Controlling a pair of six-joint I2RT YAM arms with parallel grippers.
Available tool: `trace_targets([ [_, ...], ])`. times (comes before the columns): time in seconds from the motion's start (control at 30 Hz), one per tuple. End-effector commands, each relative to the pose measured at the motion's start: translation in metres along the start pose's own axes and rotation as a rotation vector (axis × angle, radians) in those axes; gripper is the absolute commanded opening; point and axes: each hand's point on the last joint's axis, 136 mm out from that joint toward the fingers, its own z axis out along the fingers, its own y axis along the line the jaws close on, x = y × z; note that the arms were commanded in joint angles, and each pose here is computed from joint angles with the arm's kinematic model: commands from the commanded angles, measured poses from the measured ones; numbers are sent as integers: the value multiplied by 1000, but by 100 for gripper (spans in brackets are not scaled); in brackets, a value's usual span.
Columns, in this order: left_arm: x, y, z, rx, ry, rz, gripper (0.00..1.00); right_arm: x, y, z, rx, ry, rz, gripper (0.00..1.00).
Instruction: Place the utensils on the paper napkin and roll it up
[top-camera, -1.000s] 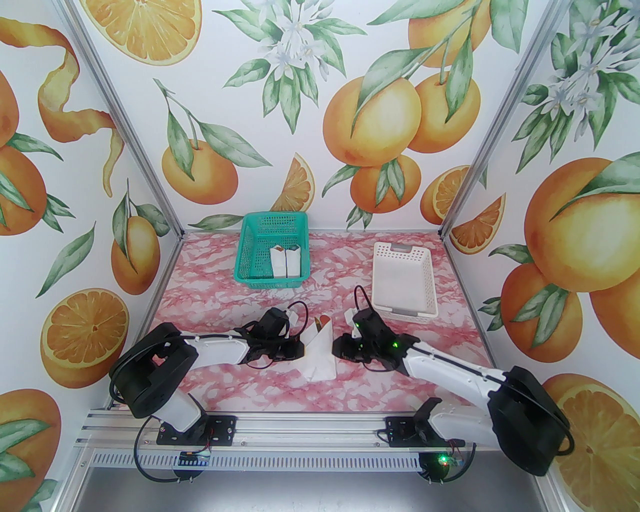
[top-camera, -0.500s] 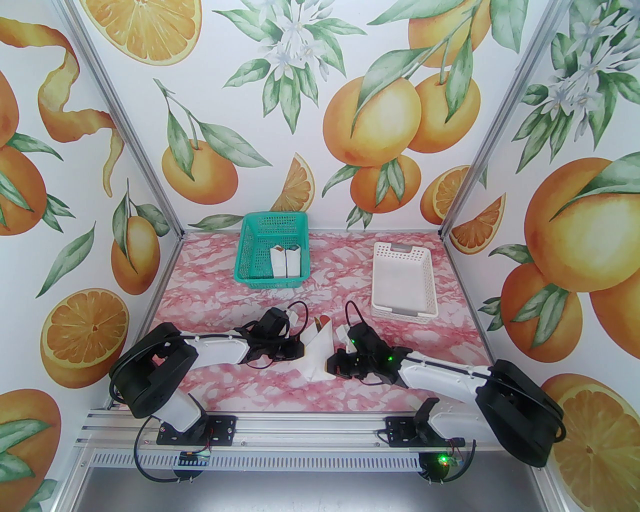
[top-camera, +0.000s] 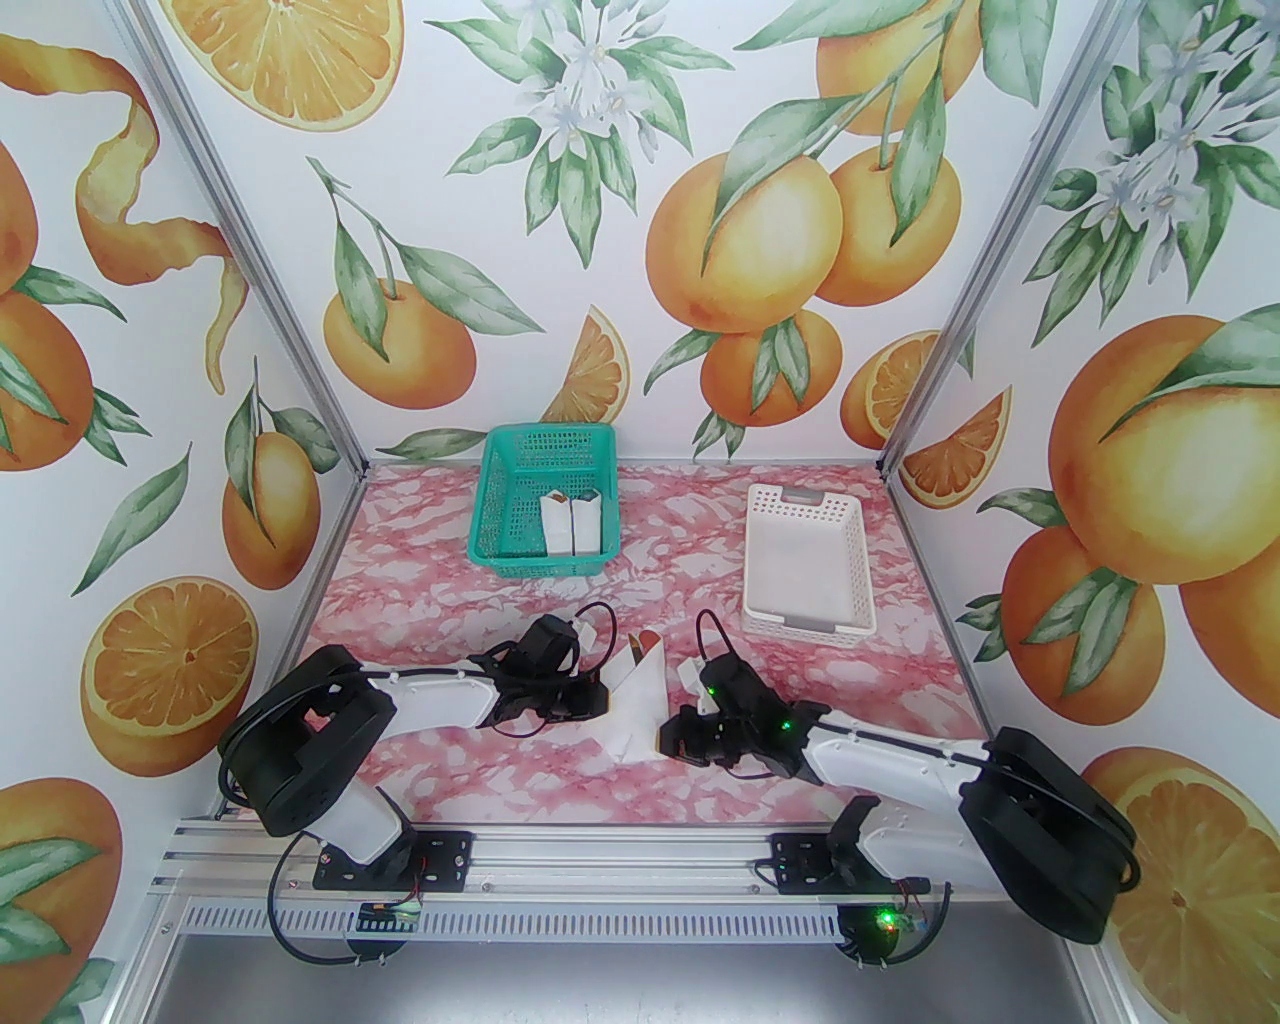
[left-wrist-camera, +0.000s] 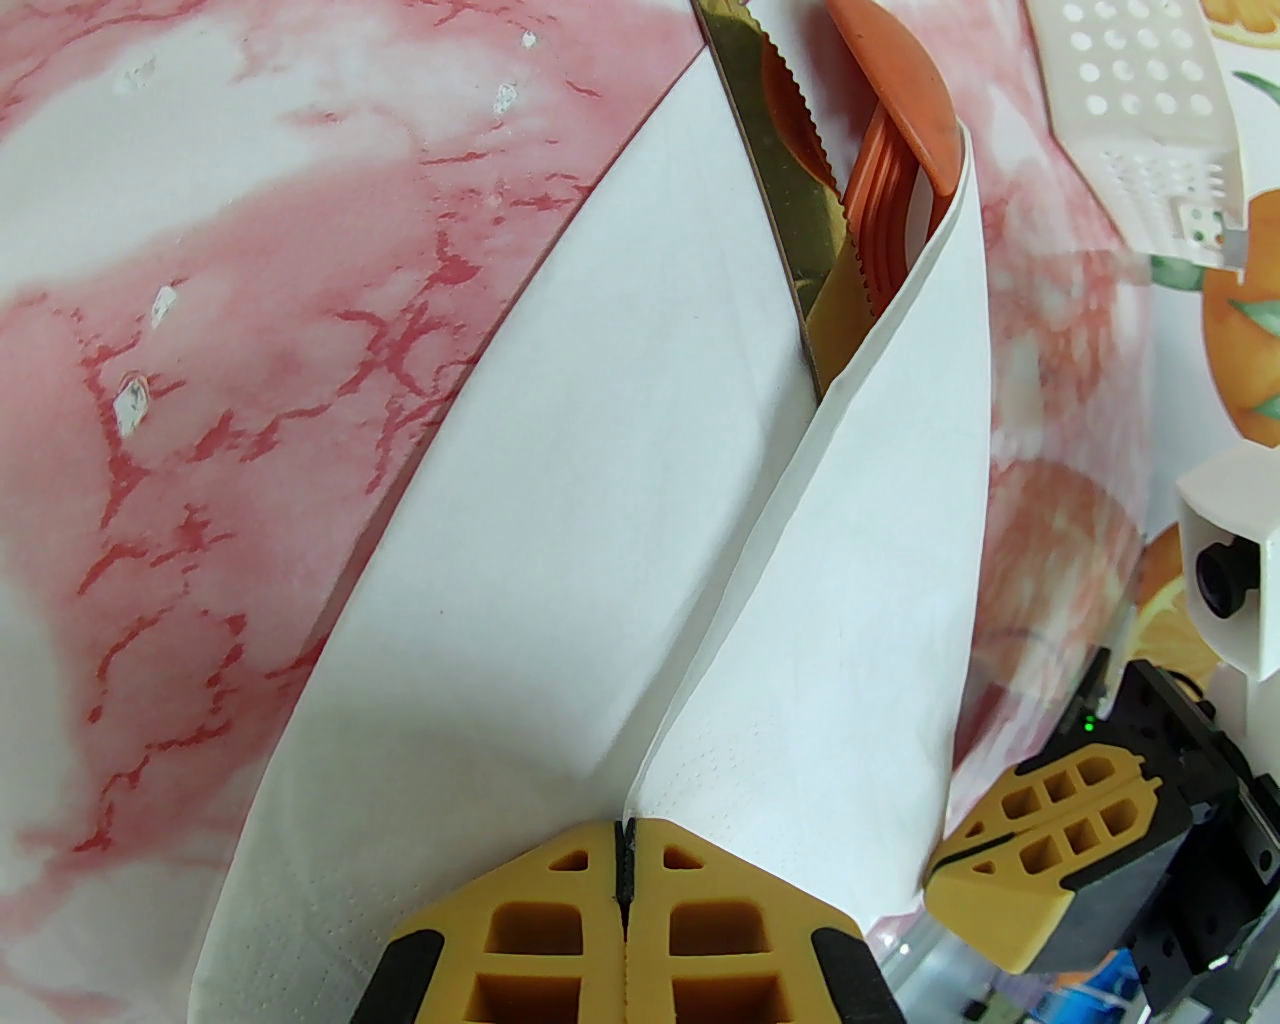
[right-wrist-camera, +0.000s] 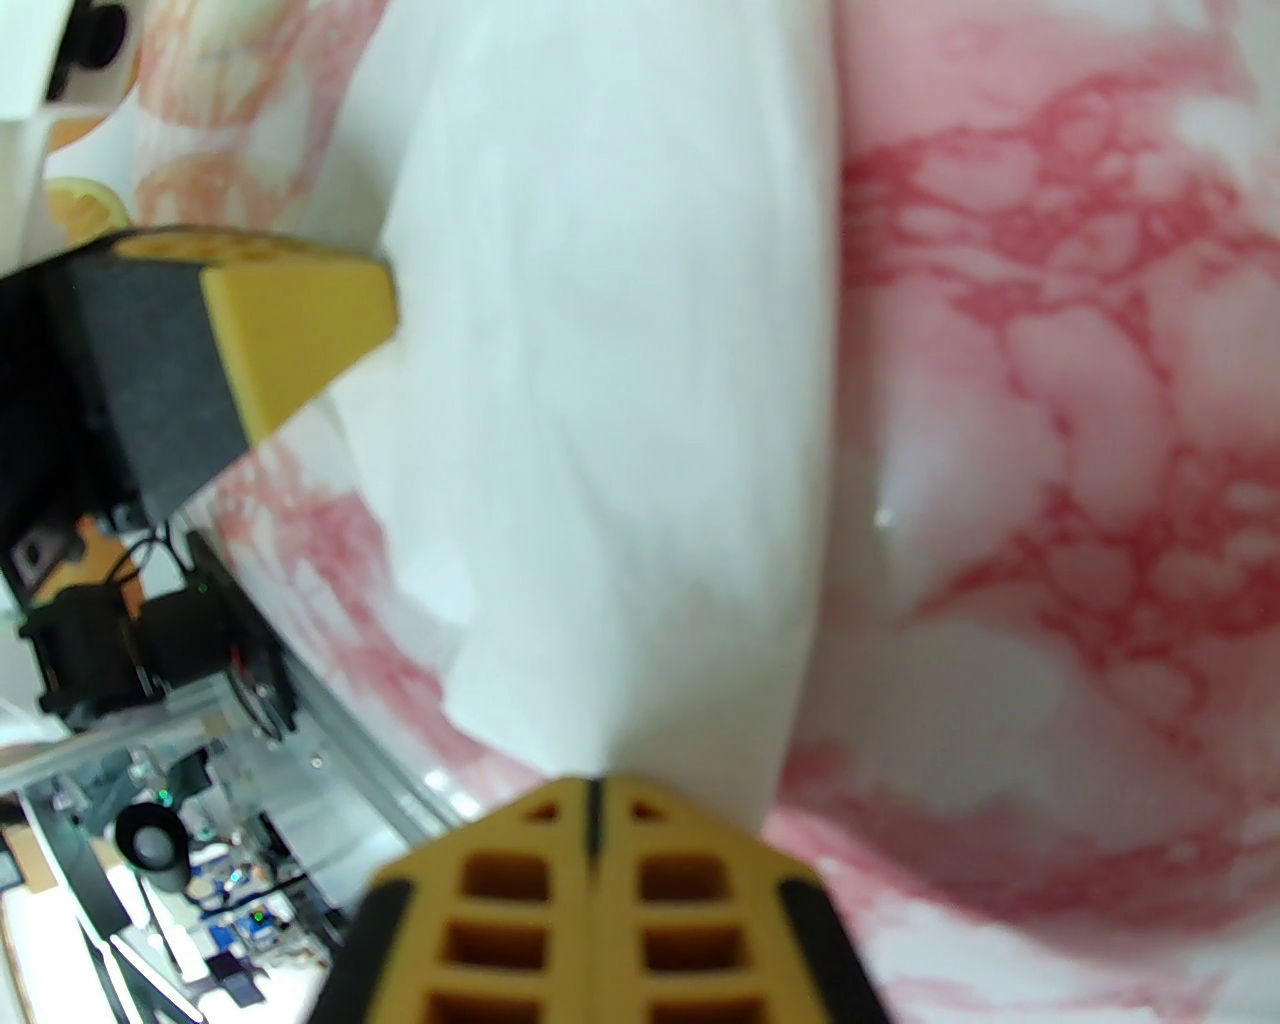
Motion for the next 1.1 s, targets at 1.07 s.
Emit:
trace_targets([
  [1.07, 7, 20, -4, -109, 34, 9, 2, 10, -32, 8, 129, 32, 20, 0],
])
